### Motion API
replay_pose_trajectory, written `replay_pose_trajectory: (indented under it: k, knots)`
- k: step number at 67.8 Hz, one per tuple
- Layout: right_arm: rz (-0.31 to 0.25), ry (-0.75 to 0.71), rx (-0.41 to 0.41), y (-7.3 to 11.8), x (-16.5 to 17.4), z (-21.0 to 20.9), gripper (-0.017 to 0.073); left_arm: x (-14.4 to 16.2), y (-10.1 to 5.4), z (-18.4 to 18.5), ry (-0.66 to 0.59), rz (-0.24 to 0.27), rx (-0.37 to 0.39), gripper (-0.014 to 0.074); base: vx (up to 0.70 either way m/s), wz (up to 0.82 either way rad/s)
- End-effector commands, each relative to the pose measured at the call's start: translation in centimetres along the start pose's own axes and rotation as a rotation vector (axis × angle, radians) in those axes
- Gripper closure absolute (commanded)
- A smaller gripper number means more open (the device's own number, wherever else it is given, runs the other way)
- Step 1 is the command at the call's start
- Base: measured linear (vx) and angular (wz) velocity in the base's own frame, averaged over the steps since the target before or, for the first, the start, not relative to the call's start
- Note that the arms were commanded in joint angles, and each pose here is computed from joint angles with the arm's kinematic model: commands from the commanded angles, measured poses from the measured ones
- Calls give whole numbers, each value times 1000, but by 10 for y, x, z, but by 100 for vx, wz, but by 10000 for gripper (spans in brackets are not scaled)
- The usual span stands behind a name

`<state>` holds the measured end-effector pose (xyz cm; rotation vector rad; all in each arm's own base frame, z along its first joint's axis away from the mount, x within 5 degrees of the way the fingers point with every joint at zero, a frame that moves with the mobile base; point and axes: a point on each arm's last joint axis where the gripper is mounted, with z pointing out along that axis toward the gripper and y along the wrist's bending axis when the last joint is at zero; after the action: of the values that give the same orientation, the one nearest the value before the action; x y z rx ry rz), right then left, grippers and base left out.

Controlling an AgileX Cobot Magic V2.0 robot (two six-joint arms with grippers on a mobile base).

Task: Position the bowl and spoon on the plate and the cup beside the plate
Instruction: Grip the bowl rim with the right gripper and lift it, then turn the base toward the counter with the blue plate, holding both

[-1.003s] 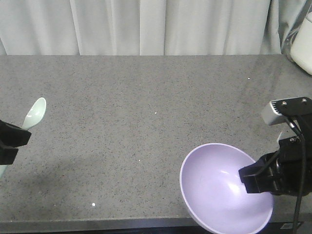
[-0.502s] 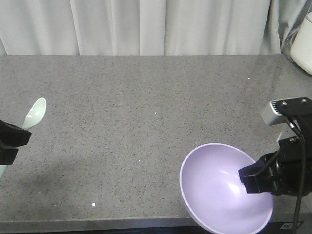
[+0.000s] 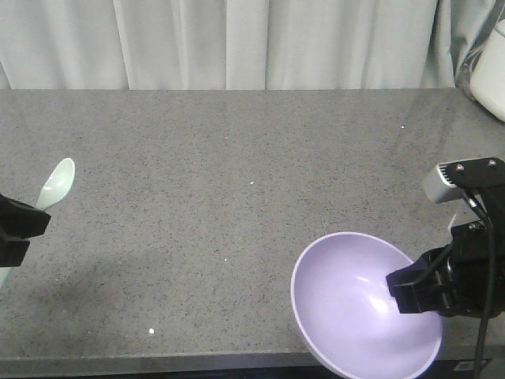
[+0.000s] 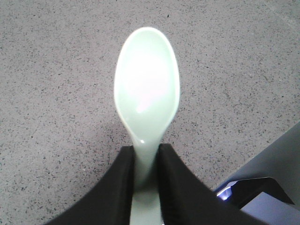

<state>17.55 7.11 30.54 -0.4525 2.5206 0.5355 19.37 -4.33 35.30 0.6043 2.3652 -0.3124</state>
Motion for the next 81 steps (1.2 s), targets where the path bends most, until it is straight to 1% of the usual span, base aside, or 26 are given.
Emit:
replay_pose_trajectory:
  k: [1, 41, 57, 81]
  knots:
    - [0, -77, -6, 4, -8, -9, 560, -10, -3, -11, -90, 2, -9, 529, 0, 0]
    - [-1, -77, -6, 4, -8, -9, 560, -10, -3, -11, -90, 2, -9, 529, -1, -7]
    - [-1, -77, -6, 4, -8, -9, 560, -10, -3, -11, -90, 2, -9, 529, -3, -39]
    - [-1, -77, -6, 4, -8, -9, 560, -10, -3, -11, -90, 2, -9, 529, -5, -54]
